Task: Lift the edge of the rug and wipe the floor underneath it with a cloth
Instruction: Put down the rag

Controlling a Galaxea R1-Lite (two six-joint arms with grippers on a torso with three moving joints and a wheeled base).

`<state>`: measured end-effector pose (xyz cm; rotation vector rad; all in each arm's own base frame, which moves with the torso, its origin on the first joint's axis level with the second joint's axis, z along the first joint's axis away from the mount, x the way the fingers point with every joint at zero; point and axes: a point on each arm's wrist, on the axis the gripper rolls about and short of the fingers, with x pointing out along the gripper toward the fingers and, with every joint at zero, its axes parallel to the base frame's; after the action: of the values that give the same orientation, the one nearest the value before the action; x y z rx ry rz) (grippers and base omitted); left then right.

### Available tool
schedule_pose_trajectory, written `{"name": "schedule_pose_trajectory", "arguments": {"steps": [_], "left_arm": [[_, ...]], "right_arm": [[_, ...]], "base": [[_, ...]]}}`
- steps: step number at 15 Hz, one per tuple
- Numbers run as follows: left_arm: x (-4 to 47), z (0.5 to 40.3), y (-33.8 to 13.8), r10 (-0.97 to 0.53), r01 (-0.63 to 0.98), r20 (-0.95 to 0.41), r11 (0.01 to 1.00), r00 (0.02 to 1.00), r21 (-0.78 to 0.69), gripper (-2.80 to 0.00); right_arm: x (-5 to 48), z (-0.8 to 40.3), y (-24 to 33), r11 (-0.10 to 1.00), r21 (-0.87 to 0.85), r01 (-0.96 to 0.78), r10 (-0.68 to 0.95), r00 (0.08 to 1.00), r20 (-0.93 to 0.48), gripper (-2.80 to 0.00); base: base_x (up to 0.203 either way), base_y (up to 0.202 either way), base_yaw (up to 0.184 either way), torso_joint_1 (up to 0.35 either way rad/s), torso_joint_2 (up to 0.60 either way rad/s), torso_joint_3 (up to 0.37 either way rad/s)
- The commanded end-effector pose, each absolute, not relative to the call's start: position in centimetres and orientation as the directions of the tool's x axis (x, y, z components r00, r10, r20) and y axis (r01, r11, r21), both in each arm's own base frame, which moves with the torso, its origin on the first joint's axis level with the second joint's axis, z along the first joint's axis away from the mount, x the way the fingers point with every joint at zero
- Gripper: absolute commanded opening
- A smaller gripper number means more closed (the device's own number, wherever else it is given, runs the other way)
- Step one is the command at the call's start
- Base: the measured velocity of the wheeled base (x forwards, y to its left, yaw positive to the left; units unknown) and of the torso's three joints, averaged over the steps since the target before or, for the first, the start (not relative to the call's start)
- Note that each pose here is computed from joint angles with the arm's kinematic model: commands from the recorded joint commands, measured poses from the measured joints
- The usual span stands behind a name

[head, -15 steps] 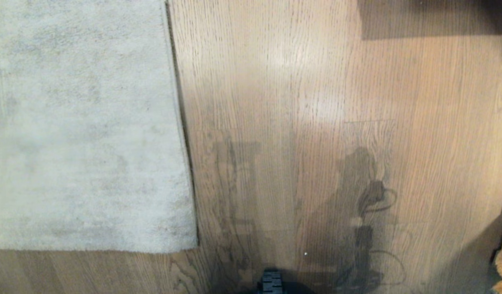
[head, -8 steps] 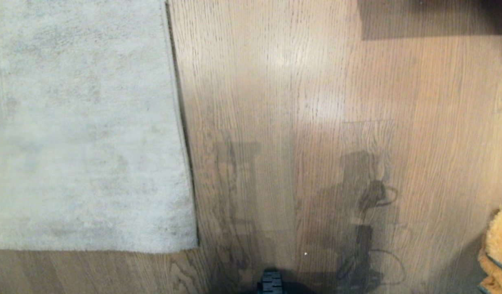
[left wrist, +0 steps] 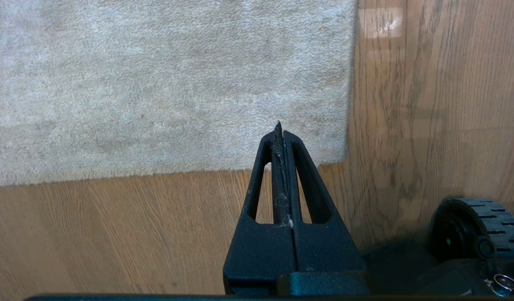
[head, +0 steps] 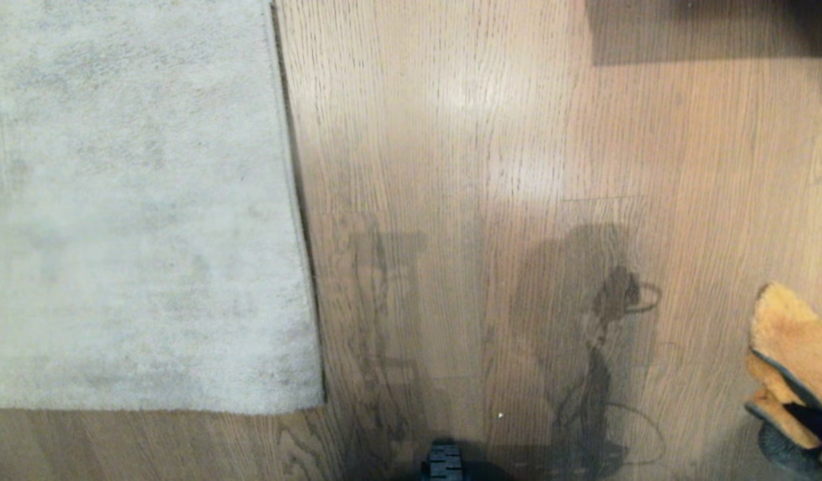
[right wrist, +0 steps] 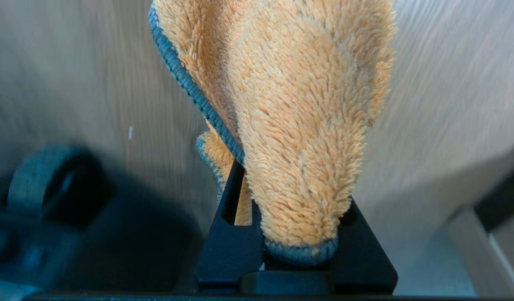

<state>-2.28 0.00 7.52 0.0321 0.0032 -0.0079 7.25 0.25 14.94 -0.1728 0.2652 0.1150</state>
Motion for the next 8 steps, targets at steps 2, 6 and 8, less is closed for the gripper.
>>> {"name": "schedule_pose_trajectory", "arguments": {"steps": [2, 6, 8], "left_arm": [[-2.3, 7.5, 0.0, -0.008, 0.008, -0.003, 0.999, 1.000, 0.032, -2.80], [-2.3, 7.5, 0.0, -0.008, 0.008, -0.003, 0.999, 1.000, 0.032, -2.80], [-2.3, 7.5, 0.0, -0.008, 0.008, -0.003, 0.999, 1.000, 0.032, -2.80]], "right_arm": [[11.9, 15.6, 0.3, 0.984, -0.129, -0.123, 0.090, 0.968, -0.236, -2.80], [15.9, 17.5, 0.0, 0.990, -0.112, -0.083, 0.068, 0.989, -0.129, -2.80], [18.1, 18.4, -0.5, 0.992, -0.113, -0.050, 0.039, 0.995, -0.093, -2.80]], "base": [[0.000, 0.000, 0.000, 0.000, 0.00, 0.000], [0.000, 0.000, 0.000, 0.000, 0.00, 0.000], [0.000, 0.000, 0.000, 0.000, 0.00, 0.000]]}}
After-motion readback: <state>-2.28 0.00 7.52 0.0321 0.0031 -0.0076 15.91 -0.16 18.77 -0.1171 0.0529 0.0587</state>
